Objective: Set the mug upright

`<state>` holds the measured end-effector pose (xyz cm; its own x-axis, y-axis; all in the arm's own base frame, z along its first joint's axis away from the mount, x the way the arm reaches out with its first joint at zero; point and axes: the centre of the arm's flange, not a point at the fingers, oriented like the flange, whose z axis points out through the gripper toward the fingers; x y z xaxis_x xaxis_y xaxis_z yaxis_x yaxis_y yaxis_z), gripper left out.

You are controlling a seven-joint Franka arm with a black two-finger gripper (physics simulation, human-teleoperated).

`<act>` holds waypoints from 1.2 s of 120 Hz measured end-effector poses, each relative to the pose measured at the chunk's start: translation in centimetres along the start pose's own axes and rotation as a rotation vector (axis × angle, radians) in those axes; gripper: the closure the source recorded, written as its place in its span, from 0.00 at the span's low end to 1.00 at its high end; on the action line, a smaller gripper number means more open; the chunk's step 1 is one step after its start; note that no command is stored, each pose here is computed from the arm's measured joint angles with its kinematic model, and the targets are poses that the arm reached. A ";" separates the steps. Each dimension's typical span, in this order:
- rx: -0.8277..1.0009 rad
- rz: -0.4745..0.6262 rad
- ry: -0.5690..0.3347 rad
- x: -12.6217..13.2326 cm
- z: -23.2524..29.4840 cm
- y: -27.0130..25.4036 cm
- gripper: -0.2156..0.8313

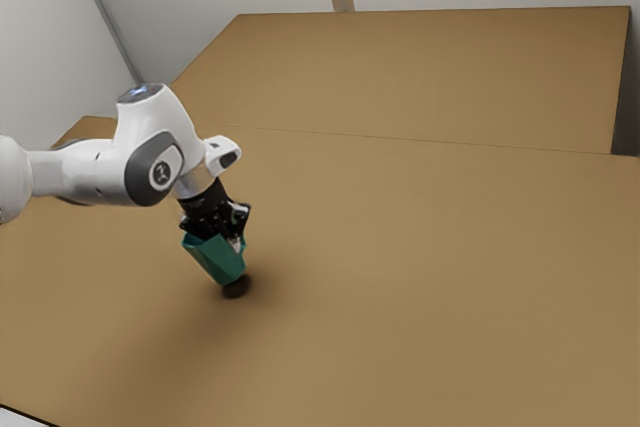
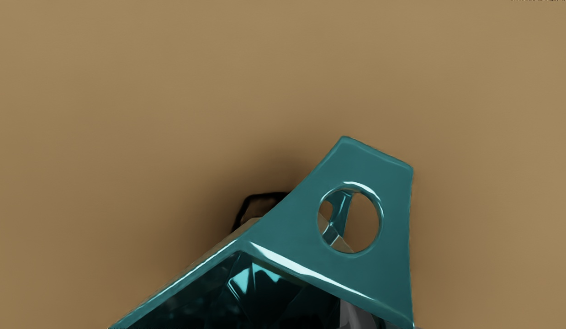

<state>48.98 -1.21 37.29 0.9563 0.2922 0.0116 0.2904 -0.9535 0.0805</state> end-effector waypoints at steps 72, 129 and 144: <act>0.003 -0.158 -0.012 0.7 3.1 0.0 0.50; -0.039 -0.133 0.072 0.2 -5.2 2.8 0.24; -0.021 -0.093 0.109 1.3 -8.2 3.4 0.22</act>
<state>50.91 -3.49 45.76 0.9157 0.3862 0.1109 0.3753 -0.9207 0.1072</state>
